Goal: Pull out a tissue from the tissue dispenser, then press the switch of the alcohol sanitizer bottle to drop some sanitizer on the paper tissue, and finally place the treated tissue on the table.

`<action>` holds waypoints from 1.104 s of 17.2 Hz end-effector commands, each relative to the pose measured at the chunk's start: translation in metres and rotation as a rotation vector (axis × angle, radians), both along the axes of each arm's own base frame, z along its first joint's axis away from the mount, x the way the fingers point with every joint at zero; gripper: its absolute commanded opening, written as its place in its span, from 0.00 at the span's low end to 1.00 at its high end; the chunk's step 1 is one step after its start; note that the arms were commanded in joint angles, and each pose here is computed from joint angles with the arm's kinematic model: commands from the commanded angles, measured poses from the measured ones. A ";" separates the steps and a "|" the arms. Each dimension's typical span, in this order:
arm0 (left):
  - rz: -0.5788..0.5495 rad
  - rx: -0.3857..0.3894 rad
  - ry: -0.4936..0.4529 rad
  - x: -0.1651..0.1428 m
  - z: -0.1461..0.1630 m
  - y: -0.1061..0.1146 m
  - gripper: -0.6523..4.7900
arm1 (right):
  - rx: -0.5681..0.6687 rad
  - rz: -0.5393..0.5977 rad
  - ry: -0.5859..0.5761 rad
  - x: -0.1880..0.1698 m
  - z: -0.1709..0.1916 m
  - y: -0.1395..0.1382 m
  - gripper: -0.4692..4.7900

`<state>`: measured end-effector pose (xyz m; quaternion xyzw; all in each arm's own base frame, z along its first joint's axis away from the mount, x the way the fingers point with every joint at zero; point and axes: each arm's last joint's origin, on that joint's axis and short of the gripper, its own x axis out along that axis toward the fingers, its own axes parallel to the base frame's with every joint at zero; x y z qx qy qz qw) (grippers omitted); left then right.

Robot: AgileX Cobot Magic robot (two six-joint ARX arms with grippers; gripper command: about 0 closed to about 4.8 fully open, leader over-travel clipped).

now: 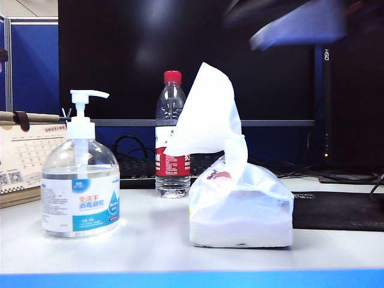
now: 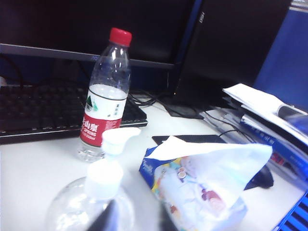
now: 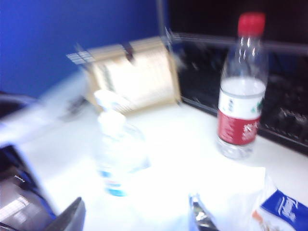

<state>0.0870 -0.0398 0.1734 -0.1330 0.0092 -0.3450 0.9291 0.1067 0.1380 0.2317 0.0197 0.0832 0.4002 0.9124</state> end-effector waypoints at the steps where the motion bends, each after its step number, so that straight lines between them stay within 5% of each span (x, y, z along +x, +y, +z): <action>1: 0.025 0.033 -0.040 0.000 0.001 -0.001 0.34 | 0.034 -0.117 -0.064 0.012 0.003 0.013 0.65; 7: 0.076 0.052 -0.041 0.001 0.000 0.000 0.37 | 0.092 -0.112 -0.047 0.008 0.007 0.014 0.72; 9: 0.076 0.057 -0.040 0.001 0.000 0.000 0.37 | 0.038 -0.087 0.003 0.001 0.000 0.018 0.80; 13: 0.076 0.057 -0.039 0.001 0.000 0.000 0.37 | -0.063 -0.192 0.017 -0.008 -0.010 0.020 0.81; 19: 0.076 0.056 -0.040 0.001 0.000 0.000 0.37 | -0.092 -0.206 0.061 -0.006 -0.022 0.016 0.81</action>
